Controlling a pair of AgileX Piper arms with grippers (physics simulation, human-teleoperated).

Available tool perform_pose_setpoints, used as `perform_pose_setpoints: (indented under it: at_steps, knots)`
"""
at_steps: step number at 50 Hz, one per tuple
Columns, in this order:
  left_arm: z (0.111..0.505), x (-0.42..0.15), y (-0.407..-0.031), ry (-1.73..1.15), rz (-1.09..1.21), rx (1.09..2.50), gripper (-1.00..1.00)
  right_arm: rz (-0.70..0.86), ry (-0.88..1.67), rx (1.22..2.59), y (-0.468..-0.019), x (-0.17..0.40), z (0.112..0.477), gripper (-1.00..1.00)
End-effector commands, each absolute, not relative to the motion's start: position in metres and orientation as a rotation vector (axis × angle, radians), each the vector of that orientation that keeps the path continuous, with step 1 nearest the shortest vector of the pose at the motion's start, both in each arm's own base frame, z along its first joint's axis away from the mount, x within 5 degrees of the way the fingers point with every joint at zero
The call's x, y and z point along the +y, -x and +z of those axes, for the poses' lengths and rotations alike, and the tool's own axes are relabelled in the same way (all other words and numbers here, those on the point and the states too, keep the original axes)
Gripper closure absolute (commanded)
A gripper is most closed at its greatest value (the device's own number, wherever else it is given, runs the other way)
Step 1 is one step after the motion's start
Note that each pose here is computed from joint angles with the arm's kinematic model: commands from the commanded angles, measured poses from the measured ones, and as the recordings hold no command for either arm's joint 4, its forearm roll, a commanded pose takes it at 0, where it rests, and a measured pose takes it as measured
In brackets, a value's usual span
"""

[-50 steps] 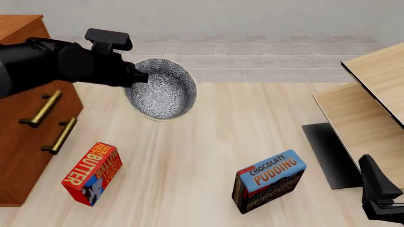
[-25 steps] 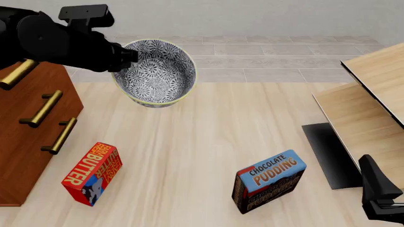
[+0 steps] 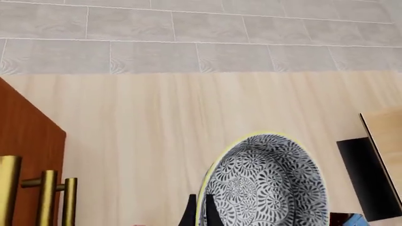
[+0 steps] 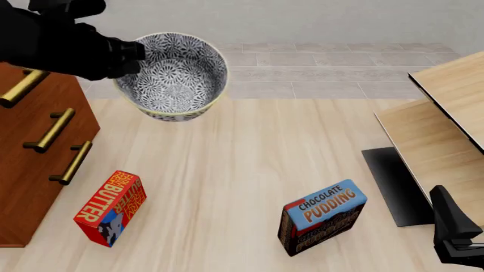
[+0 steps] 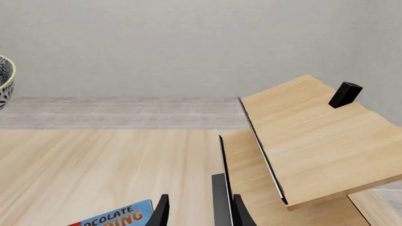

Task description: Close the top drawer of the cabinet and put the bowl on top of it.

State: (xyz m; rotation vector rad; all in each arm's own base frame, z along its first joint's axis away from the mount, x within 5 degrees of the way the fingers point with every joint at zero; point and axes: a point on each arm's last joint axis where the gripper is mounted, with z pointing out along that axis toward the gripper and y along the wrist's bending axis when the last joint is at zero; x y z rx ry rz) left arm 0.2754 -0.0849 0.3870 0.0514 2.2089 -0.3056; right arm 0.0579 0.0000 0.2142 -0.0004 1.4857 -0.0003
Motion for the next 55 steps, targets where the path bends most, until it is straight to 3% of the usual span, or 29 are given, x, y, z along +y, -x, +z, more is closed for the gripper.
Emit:
perform_pose_setpoints:
  at_steps: [1,40,55]
  knots:
    - [0.403,-0.077,-0.256,-0.005,-0.330,2.192,1.00,0.000,0.000,1.485,-0.057,0.000,0.214,-1.00]
    - [0.476,-0.044,-0.196,0.120,-0.332,2.126,1.00,0.000,0.000,1.485,-0.057,0.000,0.214,-1.00]
    - [0.500,-0.028,-0.190,0.204,-0.295,2.077,1.00,0.001,0.001,1.485,-0.056,0.000,0.214,-1.00]
